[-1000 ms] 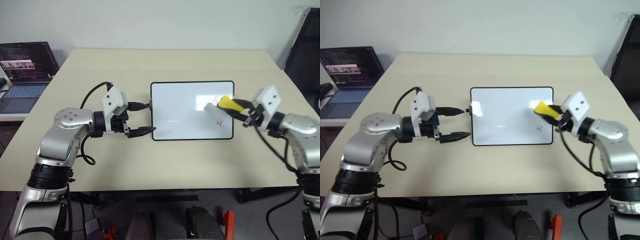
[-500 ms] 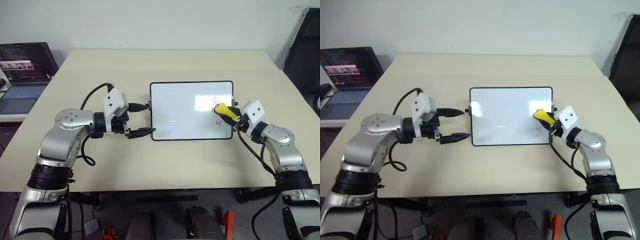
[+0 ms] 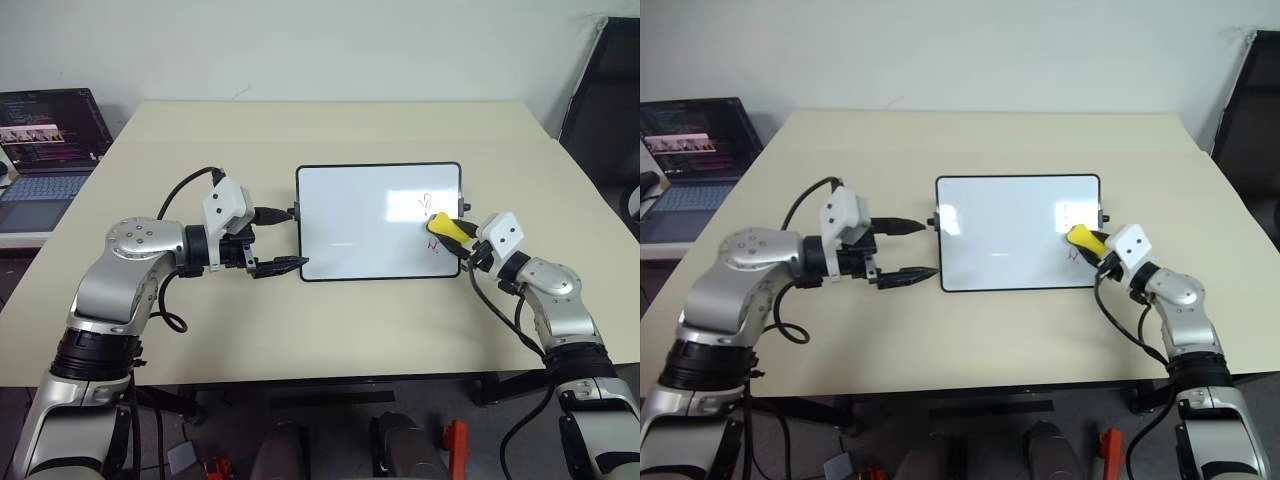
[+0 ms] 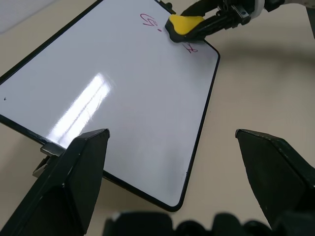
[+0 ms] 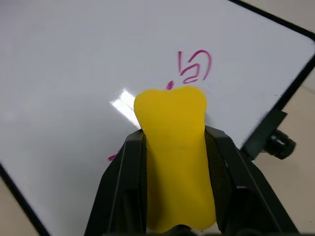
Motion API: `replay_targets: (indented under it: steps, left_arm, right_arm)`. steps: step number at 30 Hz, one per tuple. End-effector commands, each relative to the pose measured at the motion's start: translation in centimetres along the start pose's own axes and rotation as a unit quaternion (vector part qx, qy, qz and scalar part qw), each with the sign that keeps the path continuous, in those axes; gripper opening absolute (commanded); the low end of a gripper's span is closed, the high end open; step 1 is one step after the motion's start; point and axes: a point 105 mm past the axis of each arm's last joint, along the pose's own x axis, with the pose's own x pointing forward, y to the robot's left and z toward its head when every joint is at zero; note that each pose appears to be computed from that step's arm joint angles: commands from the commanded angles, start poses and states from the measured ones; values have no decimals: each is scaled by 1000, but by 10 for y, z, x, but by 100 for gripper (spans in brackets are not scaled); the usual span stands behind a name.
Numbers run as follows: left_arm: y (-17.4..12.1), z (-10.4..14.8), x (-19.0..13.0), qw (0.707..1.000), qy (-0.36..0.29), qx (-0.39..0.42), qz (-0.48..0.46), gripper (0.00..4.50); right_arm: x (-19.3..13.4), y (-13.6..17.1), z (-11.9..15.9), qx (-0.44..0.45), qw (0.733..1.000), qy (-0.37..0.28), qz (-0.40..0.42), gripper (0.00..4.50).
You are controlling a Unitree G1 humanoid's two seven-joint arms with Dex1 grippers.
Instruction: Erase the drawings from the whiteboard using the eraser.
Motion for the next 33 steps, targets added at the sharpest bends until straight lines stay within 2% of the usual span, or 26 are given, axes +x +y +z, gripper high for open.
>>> replay_targets:
  steps: [1,3,8,15,19,23,28,31,33]
  left_arm:
    - [5,14,-6,1000,-13,25,10,450]
    - [5,14,-5,1000,-13,25,9,450]
    - [6,14,-4,1000,-14,26,8,450]
    - [6,14,-3,1000,-14,28,6,450]
    - [6,14,-3,1000,-14,27,5,450]
    - [6,14,-2,1000,-15,27,4,450]
    - [7,14,-2,1000,-15,27,5,450]
    - [7,14,-2,1000,-14,27,5,450]
    - [7,14,-2,1000,-15,27,5,450]
  right_arm:
    - [-6,39,-32,7,994,67,84,125]
    - [-9,45,-35,5,992,74,97,125]
    - [-12,32,-31,3,995,70,77,125]
    - [-16,-15,-28,-29,996,74,-26,125]
    - [-18,-27,-31,-43,994,85,-53,125]
    - [-15,-15,-29,-36,996,73,-27,125]
    - [-10,17,-24,-14,997,59,42,124]
    - [-11,42,-24,-7,993,65,100,123]
    - [-12,49,-26,-6,991,73,113,123]
